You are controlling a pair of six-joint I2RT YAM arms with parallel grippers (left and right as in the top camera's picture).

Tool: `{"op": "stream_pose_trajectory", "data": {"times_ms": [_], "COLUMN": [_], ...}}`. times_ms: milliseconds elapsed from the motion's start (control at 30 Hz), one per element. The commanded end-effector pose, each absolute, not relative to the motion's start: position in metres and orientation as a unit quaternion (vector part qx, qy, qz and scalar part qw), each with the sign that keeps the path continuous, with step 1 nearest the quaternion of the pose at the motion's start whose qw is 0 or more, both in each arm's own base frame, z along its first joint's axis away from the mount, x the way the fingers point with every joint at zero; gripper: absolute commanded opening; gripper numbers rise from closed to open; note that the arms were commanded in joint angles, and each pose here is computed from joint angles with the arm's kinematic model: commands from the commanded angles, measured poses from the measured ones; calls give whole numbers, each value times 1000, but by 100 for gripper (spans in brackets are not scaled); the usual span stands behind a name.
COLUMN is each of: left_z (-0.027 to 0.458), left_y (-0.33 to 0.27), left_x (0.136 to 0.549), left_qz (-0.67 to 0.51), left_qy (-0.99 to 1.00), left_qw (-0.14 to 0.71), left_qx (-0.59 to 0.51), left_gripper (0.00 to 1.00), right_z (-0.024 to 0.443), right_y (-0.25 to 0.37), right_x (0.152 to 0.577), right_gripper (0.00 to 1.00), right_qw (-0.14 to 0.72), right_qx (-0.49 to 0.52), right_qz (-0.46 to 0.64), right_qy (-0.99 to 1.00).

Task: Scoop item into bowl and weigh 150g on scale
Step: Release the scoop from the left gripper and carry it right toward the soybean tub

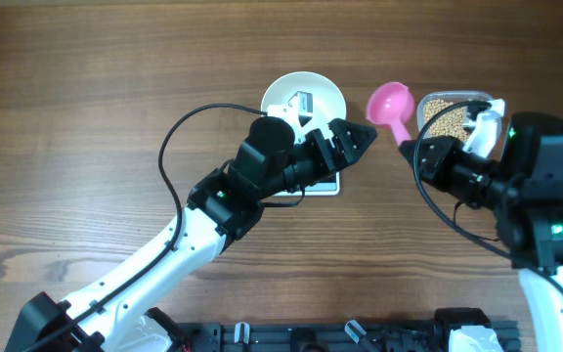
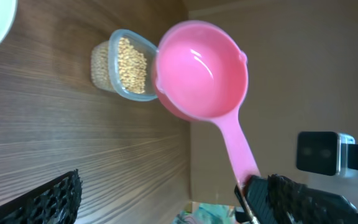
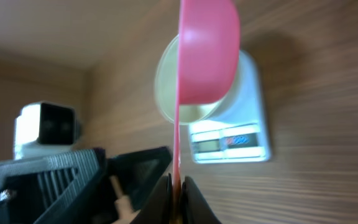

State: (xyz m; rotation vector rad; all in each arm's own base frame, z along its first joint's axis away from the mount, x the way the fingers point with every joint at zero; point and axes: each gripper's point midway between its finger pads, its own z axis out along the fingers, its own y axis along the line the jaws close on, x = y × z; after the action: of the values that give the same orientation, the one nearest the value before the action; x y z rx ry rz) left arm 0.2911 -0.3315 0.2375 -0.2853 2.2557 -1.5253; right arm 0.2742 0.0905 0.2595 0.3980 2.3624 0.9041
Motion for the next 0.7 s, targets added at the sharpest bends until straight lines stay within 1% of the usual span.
{"op": "stream_pose_trajectory", "data": {"times_ms": [0, 167, 333, 467, 667], "left_z": [239, 239, 238, 238, 237], "left_y": [-327, -327, -327, -327, -326], "left_x": [296, 296, 296, 296, 296], "left_qz": [-531, -528, -524, -524, -523], "left_qy": [811, 813, 814, 815, 815], "left_qw": [225, 233, 238, 238, 237], "left_qx": [-96, -85, -76, -76, -76], "left_gripper": [100, 100, 100, 100, 100], "right_z": [257, 235, 210, 196, 182], "right_y": [57, 42, 30, 30, 25], "right_x": [283, 273, 269, 266, 263], "right_gripper": [4, 4, 4, 4, 4], "right_qw": [306, 219, 157, 119, 85], "right_qx": [124, 111, 117, 102, 102], "right_qz": [217, 147, 102, 92, 73], "right_qy": [919, 958, 975, 983, 988]}}
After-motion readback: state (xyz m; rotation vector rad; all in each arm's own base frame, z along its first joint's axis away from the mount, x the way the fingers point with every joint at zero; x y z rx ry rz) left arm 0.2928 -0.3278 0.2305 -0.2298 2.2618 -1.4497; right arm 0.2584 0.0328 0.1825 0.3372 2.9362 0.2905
